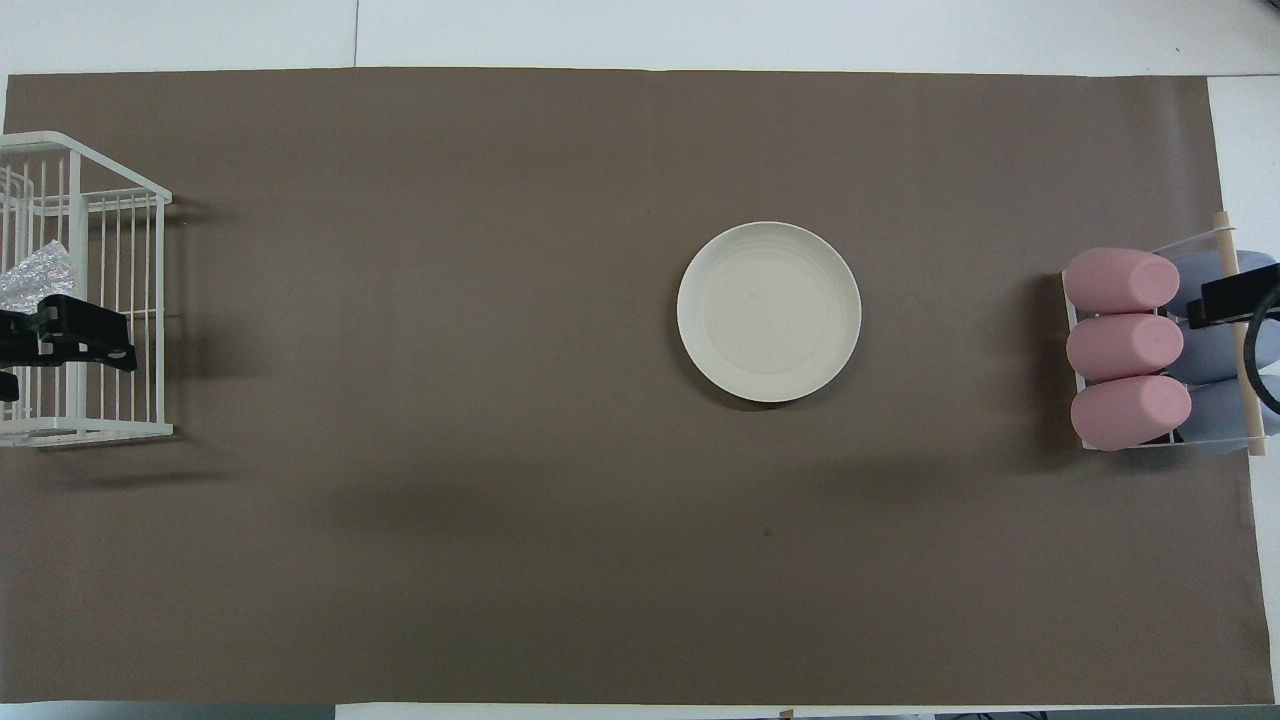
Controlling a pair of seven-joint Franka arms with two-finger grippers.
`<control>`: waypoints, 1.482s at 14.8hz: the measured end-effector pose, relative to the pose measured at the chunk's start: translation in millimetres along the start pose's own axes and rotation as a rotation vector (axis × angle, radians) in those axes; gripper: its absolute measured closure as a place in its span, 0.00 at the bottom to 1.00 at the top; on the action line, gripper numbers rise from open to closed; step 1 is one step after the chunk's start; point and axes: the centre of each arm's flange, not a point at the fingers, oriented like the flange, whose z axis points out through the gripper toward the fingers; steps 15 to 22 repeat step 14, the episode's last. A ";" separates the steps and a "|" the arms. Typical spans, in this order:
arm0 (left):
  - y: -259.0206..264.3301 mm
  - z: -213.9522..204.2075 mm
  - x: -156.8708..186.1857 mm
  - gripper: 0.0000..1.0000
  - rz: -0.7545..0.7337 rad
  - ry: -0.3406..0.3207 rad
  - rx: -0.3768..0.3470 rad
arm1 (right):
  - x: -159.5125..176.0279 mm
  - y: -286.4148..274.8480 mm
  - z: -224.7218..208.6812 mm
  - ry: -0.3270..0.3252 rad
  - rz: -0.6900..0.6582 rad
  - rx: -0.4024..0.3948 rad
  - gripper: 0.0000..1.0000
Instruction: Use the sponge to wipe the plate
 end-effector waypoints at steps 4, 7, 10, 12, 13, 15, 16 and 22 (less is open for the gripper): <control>30.9 0.1 6.2 0.00 0.052 0.062 -0.003 | -2.9 -0.2 2.3 -0.027 0.000 0.002 0.00; 24.5 -11.2 22.0 0.00 0.036 0.101 -0.013 | -5.5 -0.5 4.2 -0.050 0.000 0.005 0.00; 26.6 -10.6 37.7 0.00 0.035 0.102 -0.017 | -6.0 -0.6 4.6 -0.055 0.000 0.005 0.00; 27.3 -7.4 40.8 0.00 0.035 0.096 -0.019 | -6.1 -0.6 4.6 -0.055 0.000 0.005 0.00; 27.2 -7.4 40.9 0.00 0.034 0.096 -0.020 | -6.1 -0.6 4.6 -0.055 0.000 0.005 0.00; 27.0 -7.5 40.9 0.00 0.034 0.097 -0.020 | -6.1 -0.6 4.6 -0.055 0.000 0.005 0.00; 27.0 -7.5 40.9 0.00 0.034 0.097 -0.020 | -6.1 -0.6 4.6 -0.055 0.000 0.005 0.00; 27.0 -7.5 40.9 0.00 0.034 0.097 -0.020 | -6.1 -0.6 4.6 -0.055 0.000 0.005 0.00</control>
